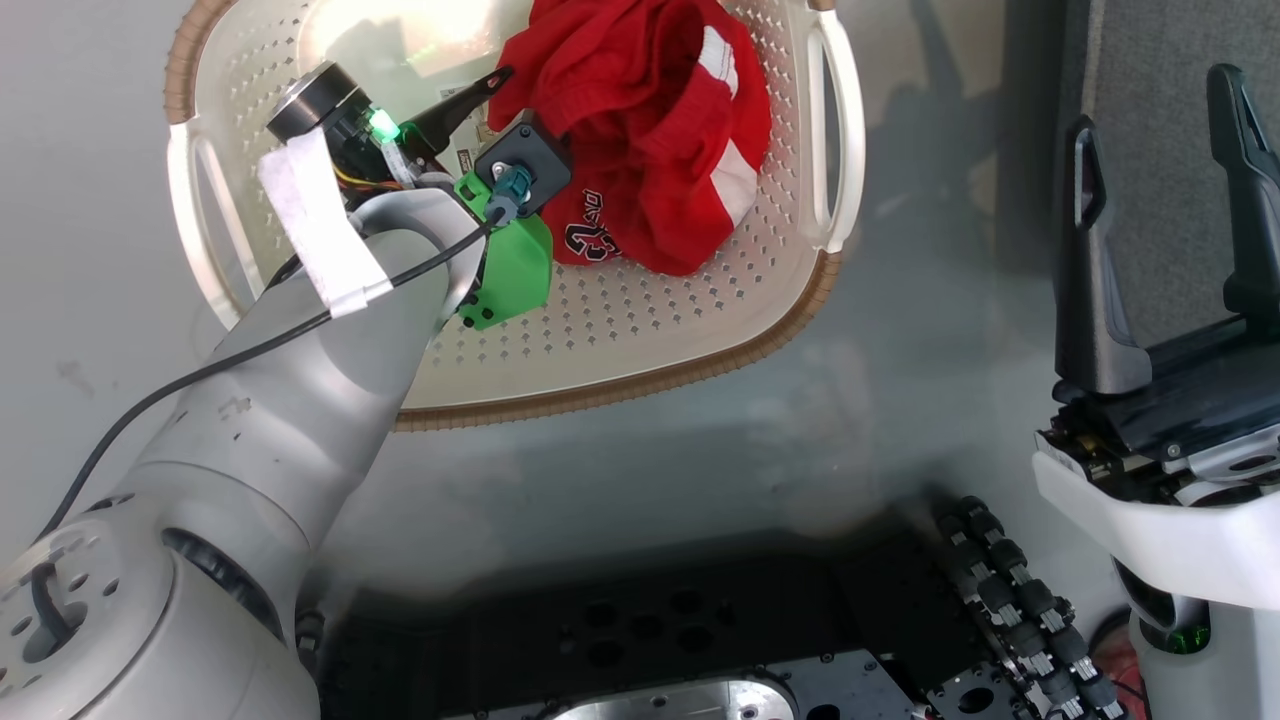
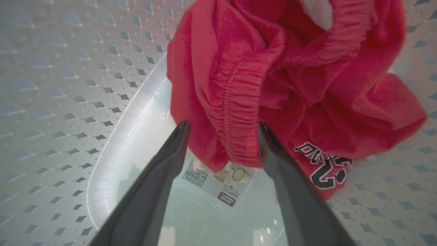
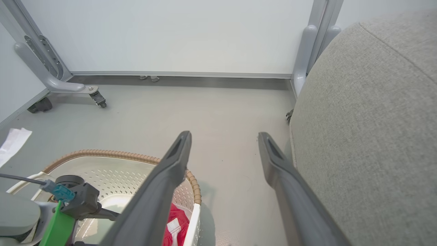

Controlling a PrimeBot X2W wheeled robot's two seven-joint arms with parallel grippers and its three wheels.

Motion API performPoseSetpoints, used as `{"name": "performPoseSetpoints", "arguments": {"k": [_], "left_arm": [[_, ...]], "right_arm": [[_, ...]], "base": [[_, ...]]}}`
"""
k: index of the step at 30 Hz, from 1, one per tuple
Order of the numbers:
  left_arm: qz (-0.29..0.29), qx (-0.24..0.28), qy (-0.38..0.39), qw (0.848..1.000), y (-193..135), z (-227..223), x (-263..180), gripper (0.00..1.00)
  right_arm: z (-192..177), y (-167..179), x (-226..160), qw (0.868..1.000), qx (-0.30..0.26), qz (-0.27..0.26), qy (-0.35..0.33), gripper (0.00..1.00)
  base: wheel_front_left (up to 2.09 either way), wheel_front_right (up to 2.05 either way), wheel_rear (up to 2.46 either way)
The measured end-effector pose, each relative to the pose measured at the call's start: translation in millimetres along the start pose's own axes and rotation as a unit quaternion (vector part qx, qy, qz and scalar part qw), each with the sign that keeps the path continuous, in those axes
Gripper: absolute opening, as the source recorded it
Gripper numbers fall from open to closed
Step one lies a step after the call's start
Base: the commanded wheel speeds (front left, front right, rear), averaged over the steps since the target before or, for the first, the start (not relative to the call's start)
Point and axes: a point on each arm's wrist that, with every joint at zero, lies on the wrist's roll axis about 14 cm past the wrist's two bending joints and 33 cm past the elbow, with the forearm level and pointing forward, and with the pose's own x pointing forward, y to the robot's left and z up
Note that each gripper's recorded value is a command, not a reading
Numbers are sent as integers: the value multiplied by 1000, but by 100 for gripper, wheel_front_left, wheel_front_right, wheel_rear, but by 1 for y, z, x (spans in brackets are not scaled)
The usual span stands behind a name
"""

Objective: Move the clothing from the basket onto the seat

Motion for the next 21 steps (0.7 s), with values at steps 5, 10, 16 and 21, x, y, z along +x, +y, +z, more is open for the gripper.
{"name": "performPoseSetpoints", "arguments": {"k": [5,10,16,21], "left_arm": [[-3,7,7,1000,-1,-3,1,0],[8,6,1,1000,4,2,2,0],[27,-30,-39,998,10,24,8,0],[39,-26,-57,997,16,31,3,0]], "right_arm": [[2,0,-1,1000,-1,1,-1,100],[2,-1,-1,1000,0,0,-2,100],[6,-6,11,1000,12,-11,-24,99],[13,-2,25,999,22,-6,-48,97]], "base": [[0,0,0],[0,0,0],[0,0,0],[0,0,0]]}}
